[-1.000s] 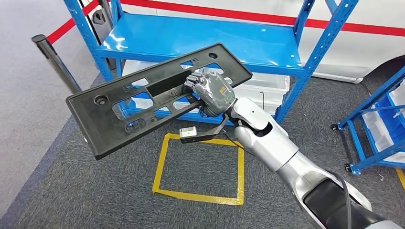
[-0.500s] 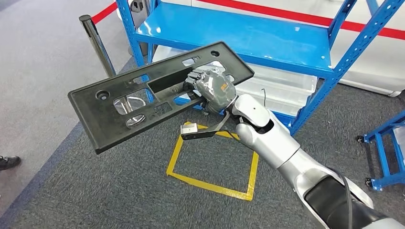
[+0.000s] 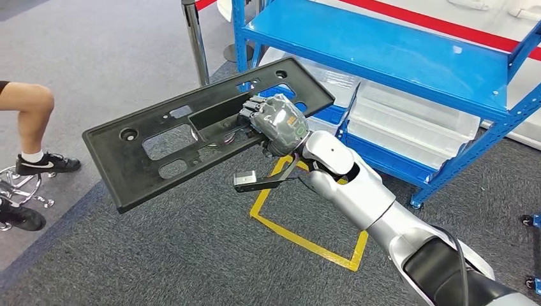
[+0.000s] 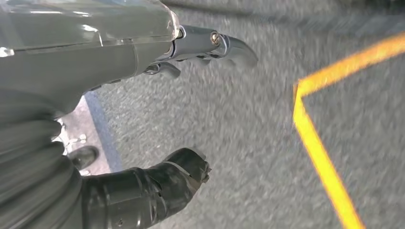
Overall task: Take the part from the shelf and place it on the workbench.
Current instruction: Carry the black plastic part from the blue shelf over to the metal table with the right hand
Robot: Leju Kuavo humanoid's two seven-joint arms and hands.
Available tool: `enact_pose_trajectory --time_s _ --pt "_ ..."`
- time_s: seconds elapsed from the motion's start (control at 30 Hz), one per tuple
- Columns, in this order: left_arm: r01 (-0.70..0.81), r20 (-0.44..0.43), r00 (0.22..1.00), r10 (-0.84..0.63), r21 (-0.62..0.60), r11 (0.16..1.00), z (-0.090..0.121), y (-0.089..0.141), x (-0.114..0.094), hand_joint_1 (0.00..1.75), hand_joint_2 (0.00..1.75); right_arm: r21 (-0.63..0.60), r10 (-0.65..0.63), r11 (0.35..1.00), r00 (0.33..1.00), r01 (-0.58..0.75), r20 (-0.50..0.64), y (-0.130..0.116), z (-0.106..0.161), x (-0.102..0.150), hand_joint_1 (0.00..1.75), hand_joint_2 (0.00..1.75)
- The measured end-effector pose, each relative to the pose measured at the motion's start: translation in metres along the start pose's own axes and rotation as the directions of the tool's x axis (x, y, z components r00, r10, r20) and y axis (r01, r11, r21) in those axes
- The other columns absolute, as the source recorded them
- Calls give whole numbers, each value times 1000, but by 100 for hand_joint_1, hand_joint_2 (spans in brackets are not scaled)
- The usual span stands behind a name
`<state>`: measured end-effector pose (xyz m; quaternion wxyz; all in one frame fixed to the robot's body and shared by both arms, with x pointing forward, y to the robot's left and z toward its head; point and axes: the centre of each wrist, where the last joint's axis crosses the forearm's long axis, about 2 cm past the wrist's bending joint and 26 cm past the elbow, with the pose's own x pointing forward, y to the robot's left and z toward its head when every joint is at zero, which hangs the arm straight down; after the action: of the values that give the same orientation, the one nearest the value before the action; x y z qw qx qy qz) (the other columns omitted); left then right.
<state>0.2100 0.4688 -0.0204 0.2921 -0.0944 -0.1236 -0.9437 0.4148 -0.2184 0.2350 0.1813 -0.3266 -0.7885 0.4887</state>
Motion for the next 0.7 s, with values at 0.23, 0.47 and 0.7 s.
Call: enact_pose_trajectory --time_s 0.23,0.47,0.7 --pt "40 -9 999 -40 -12 999 -3 -1 0 0 175 14 -2 1000 1000 2 18 7 -3 13 175 175" --pt "28 -7 1000 -29 -28 999 -4 -8 2 0 175 4 -9 1000 999 9 36 7 -10 20 175 175" --pt "44 -6 999 -44 -28 999 -7 -4 3 0 175 -6 -7 1000 999 8 46 6 -16 24 175 175"
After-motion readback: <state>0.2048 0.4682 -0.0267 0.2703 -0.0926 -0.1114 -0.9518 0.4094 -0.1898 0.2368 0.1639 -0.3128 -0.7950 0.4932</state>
